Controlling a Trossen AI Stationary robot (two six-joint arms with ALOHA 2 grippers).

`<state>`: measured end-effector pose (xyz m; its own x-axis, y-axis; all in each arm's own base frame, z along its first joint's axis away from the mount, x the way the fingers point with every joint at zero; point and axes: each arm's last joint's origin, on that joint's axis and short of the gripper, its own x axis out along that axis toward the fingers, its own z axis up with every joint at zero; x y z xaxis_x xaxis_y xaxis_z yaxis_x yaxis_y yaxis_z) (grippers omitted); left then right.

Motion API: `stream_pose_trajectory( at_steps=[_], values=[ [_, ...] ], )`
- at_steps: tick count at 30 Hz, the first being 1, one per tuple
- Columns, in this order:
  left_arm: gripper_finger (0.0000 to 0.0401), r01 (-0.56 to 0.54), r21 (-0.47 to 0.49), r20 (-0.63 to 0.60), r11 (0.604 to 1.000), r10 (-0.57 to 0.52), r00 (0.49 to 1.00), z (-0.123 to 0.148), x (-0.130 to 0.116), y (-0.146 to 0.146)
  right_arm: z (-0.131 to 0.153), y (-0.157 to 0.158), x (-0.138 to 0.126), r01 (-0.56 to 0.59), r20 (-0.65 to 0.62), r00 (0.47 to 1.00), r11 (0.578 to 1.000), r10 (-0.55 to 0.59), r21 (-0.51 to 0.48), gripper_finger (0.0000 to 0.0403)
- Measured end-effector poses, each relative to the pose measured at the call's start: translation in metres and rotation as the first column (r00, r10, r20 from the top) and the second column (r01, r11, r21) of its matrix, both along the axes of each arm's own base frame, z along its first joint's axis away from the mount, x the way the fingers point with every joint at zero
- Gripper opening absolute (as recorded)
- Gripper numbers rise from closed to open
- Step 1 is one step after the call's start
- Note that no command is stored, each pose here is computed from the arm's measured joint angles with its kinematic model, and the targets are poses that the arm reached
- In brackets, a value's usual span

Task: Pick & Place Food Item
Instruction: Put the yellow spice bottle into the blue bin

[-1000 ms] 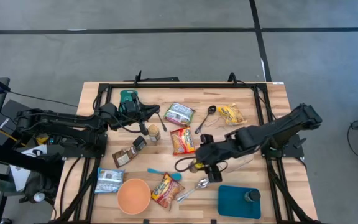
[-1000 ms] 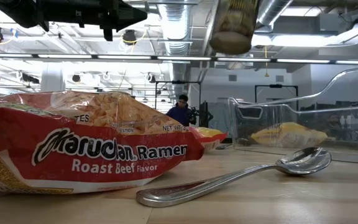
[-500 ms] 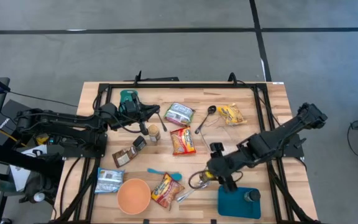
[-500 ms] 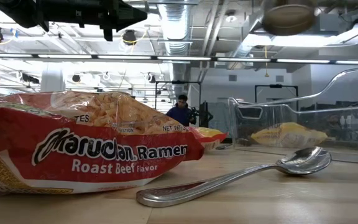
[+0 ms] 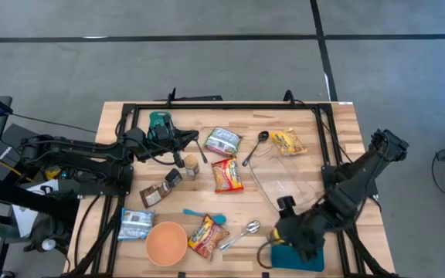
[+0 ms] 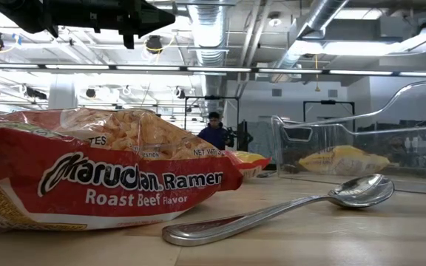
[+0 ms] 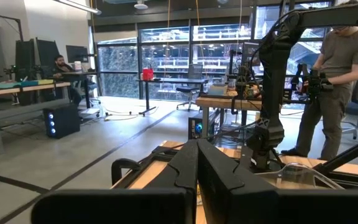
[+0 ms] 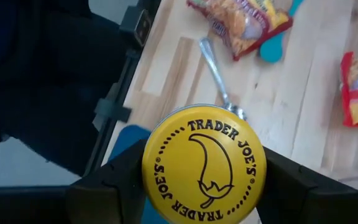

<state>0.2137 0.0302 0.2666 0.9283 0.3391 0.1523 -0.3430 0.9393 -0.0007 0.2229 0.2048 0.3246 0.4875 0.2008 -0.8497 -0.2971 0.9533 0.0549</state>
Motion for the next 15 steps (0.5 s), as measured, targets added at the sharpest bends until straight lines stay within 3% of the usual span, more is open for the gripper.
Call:
stream_pose_trajectory(
  at_steps=[15],
  values=[
    [0.0, 0.0, 0.0, 0.0, 1.0, 0.0, 1.0, 0.0, 0.0, 0.0, -0.013, 0.028, -0.029, 0.052, -0.056, 0.997, 0.998, -0.054, -0.037, 0.0219]
  ],
)
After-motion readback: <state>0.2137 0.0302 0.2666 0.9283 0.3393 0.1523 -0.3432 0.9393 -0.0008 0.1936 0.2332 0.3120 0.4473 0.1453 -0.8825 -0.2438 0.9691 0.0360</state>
